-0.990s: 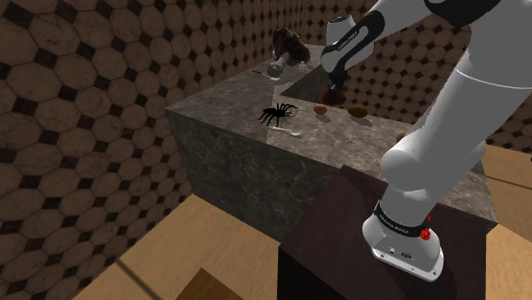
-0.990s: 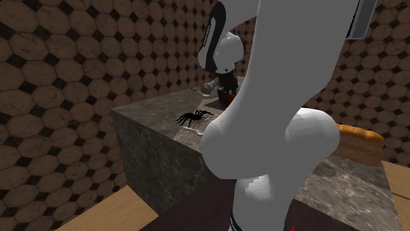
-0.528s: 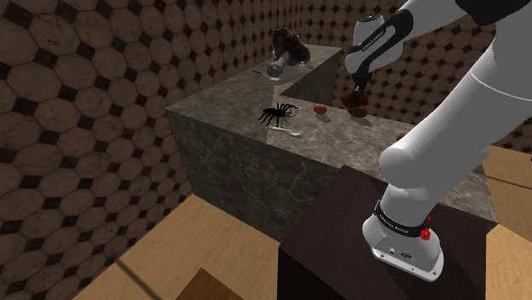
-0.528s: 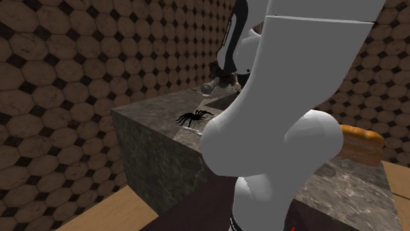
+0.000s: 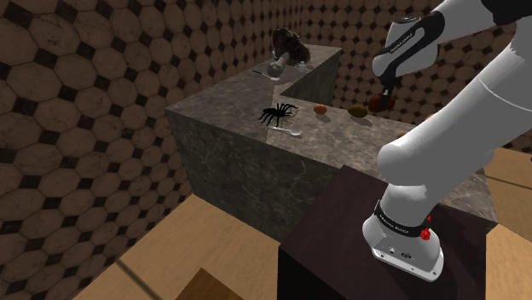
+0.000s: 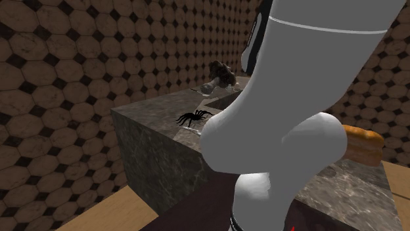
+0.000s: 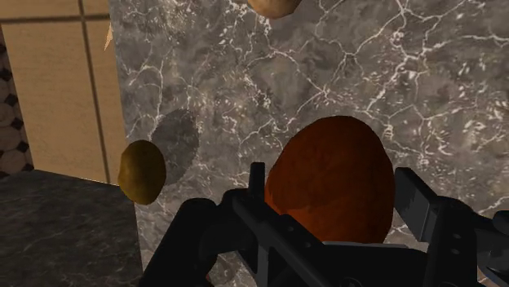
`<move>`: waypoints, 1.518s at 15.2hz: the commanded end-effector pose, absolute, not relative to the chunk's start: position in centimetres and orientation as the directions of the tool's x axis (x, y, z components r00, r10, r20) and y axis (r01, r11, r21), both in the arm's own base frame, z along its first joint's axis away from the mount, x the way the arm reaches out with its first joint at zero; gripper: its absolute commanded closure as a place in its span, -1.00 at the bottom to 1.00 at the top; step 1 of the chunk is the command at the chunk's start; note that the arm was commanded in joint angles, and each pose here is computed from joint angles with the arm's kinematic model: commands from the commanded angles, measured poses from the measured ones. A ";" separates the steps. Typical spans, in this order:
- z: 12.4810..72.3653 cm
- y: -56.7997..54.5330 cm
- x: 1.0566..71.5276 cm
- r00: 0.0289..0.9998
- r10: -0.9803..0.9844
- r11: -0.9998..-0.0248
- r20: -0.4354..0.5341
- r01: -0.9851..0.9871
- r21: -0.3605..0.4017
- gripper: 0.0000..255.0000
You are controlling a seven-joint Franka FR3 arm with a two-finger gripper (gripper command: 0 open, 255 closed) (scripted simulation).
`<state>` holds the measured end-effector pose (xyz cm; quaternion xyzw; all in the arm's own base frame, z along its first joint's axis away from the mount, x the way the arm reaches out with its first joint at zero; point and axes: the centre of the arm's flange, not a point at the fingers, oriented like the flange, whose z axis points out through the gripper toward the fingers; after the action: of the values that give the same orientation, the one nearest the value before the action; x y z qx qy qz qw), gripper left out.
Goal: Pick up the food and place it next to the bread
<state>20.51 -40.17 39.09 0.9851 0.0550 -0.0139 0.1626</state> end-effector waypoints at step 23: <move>39.2 -50.8 -9.1 0.993 0.106 -0.941 -0.046 0.115 0.319 1.00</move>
<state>-7.41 -50.40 39.10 0.9852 0.0550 -0.0137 0.1620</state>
